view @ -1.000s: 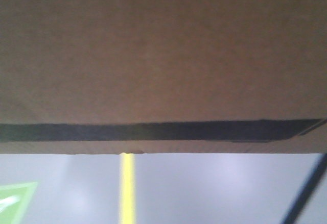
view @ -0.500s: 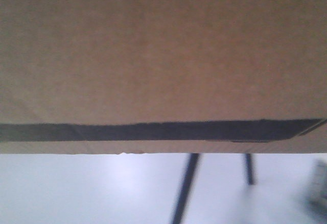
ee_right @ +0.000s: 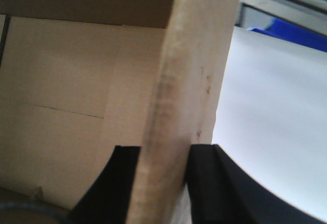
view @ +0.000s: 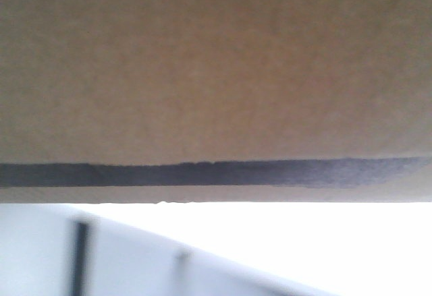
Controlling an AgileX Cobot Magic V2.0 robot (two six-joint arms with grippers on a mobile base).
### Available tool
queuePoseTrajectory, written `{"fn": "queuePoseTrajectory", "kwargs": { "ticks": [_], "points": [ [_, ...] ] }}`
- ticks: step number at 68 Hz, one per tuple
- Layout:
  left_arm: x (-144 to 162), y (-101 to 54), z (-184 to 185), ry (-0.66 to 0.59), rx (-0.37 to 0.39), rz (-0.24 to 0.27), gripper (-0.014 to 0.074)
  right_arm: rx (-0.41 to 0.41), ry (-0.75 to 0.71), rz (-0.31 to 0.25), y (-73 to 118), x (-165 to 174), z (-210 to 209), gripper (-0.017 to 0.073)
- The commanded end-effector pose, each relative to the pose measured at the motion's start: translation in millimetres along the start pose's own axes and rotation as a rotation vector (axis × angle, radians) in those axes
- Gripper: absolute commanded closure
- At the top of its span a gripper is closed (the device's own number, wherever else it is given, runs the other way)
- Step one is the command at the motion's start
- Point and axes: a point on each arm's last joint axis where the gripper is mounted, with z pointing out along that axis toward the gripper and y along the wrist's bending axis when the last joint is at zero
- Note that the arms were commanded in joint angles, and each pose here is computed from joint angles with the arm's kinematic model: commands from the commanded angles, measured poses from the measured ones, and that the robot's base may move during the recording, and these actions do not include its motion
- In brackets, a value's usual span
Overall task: Grab box from left shelf to table start
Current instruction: 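Hold the box with both grippers while the base turns and drives, then lower the held box with both grippers onto the white table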
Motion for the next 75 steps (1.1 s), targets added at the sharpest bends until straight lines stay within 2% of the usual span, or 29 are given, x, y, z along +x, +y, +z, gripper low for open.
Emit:
{"fn": "queuePoseTrajectory", "kwargs": {
  "ticks": [1,42,75],
  "points": [
    [-26.1,-6.6,-8.1,-0.215,0.089,-0.056,0.0687,-0.007,-0.141,-0.007,1.8,-18.7,-4.1,0.0497],
    [-17.1,-5.4,2.6,-0.172,0.084,-0.059,0.0687,-0.007,-0.14,-0.007,1.9,-18.6,-4.0,0.0497],
    [31.4,0.4,44.1,0.027,0.061,-0.076,0.0687,-0.007,-0.14,-0.007,1.9,-18.6,-4.0,0.0497]
  ]
}}
